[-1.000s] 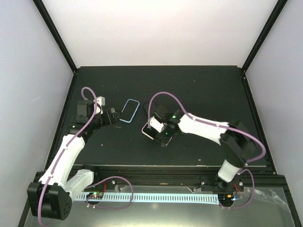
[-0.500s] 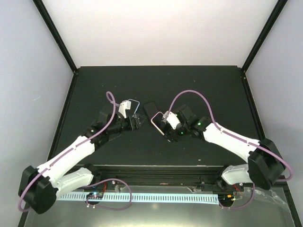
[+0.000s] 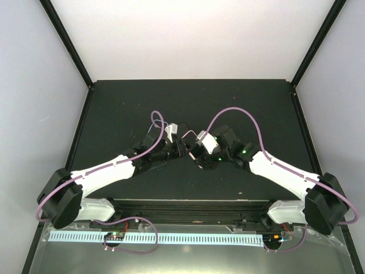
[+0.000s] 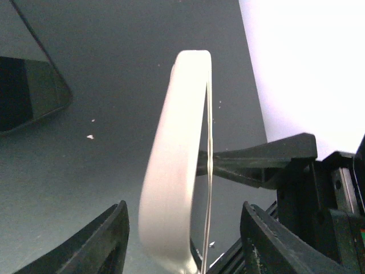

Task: Take the phone out of the phone case
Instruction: Adjust the phone.

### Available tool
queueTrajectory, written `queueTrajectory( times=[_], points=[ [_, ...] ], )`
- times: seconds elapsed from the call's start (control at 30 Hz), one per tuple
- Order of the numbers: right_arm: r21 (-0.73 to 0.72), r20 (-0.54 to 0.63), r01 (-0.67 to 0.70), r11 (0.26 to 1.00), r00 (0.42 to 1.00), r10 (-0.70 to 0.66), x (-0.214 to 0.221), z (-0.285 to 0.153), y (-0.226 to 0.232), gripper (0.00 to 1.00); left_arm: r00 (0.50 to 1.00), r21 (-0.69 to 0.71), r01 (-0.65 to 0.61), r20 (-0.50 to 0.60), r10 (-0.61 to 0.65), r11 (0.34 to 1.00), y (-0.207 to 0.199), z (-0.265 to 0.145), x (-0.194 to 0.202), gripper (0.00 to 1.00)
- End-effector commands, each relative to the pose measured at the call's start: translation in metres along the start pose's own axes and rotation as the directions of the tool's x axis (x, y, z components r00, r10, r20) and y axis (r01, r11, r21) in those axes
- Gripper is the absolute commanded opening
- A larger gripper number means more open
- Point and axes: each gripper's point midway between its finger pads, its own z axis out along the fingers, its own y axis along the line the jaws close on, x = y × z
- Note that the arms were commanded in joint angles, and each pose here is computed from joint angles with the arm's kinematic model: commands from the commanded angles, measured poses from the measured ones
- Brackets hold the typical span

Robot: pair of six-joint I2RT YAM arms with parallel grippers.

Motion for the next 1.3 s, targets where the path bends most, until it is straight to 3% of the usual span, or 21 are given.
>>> queueTrajectory(
  times=[0.0,0.13,0.47,0.57,0.67,0.8,0.9,1.03,1.17,1.27],
  points=[
    [0.007,0.133,0.010,1.000,0.991,-0.010,-0.031,-0.015,-0.001,0.57,0.997,0.110,0.051,0.060,-0.057,0.993,-0.029,0.008,-0.017,0.48],
    [0.019,0.145,0.001,1.000,0.989,-0.004,-0.032,-0.018,-0.004,0.58,0.994,0.114,0.058,0.091,-0.068,0.992,-0.032,0.008,-0.023,0.43],
    [0.029,0.146,-0.011,1.000,0.989,0.006,-0.031,-0.019,-0.007,0.60,0.990,0.132,0.028,0.131,-0.045,0.991,-0.042,0.008,-0.033,0.13],
    [0.019,0.147,-0.003,1.000,0.989,0.000,-0.033,-0.020,-0.005,0.75,0.991,0.138,-0.015,0.137,-0.004,0.990,-0.047,0.007,-0.035,0.02],
    [0.023,0.142,0.005,1.000,0.990,-0.008,-0.036,-0.025,-0.005,0.96,0.984,0.132,-0.111,0.155,0.090,0.985,-0.056,-0.002,-0.039,0.02],
    [0.006,0.145,0.026,1.000,0.989,-0.027,-0.042,-0.041,0.001,1.00,0.954,0.063,-0.275,0.140,0.265,0.959,-0.063,-0.026,-0.043,0.01],
    [-0.044,0.143,0.052,0.998,0.989,-0.046,-0.039,-0.056,0.012,1.00,0.905,0.055,-0.419,0.109,0.412,0.906,-0.069,-0.045,-0.041,0.02],
    [-0.164,0.140,0.145,0.976,0.983,-0.123,-0.033,-0.077,0.038,0.98,0.796,0.225,-0.601,0.079,0.600,0.767,-0.095,-0.074,-0.012,0.01],
    [-0.339,0.173,0.269,0.902,0.960,-0.221,-0.026,-0.100,0.075,0.87,0.711,0.414,-0.666,0.101,0.696,0.620,-0.120,-0.105,0.020,0.02],
    [-0.437,0.219,0.311,0.844,0.947,-0.236,-0.024,-0.112,0.095,0.80,0.676,0.491,-0.682,0.144,0.722,0.541,-0.131,-0.120,0.032,0.02]
  ],
)
